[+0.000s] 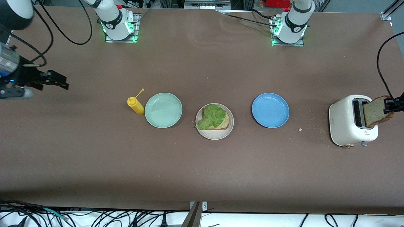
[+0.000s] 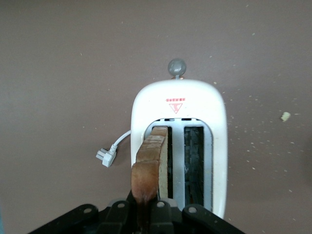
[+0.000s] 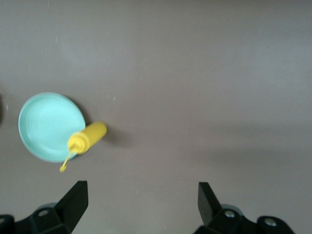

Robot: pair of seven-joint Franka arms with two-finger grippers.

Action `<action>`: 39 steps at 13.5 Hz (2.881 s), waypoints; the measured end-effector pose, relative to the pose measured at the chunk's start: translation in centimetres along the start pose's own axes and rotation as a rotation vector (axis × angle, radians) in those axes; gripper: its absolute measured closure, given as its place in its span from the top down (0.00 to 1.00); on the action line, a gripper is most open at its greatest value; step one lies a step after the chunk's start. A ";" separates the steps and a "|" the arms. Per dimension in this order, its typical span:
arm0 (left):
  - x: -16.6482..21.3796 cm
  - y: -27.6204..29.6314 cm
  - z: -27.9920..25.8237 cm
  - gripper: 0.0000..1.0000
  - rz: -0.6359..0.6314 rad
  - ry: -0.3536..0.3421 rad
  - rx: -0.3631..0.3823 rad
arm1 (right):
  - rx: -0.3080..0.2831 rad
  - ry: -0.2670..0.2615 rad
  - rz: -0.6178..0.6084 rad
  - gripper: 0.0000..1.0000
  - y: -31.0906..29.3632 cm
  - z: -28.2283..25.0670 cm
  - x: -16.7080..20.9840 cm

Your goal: Make sandwich in beige plate with both arms

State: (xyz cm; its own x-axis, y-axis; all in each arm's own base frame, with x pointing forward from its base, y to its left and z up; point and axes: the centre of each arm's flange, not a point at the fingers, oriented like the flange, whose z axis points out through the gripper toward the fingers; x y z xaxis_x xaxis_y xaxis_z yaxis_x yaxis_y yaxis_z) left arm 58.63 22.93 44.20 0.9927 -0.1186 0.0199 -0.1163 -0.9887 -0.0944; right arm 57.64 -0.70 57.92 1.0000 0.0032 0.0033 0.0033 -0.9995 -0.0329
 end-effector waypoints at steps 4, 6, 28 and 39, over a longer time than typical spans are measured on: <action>2.6 2.8 -7.5 0.09 0.055 0.005 0.002 | -0.027 0.009 0.053 1.00 3.6 -3.2 -3.3; 3.4 5.3 -9.4 0.09 0.096 -0.017 -0.010 | -0.030 -0.025 0.046 1.00 3.1 -3.0 -3.8; 9.7 45.7 5.3 0.09 -0.087 -0.436 -0.905 | -0.033 -0.005 0.039 1.00 1.9 -2.2 -2.9; 12.2 54.8 11.6 0.09 -0.174 -0.334 -0.972 | -0.033 -0.005 0.039 1.00 1.9 -2.1 -2.9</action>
State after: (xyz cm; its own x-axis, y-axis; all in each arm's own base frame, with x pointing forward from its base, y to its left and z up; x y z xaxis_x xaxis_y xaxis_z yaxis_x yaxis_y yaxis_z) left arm 64.70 -31.62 27.73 0.9390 -0.0821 -0.3339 0.2017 -0.6548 0.7283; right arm 54.72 -2.68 59.98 0.9994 -0.0357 -0.0028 -0.0357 -0.9994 0.0002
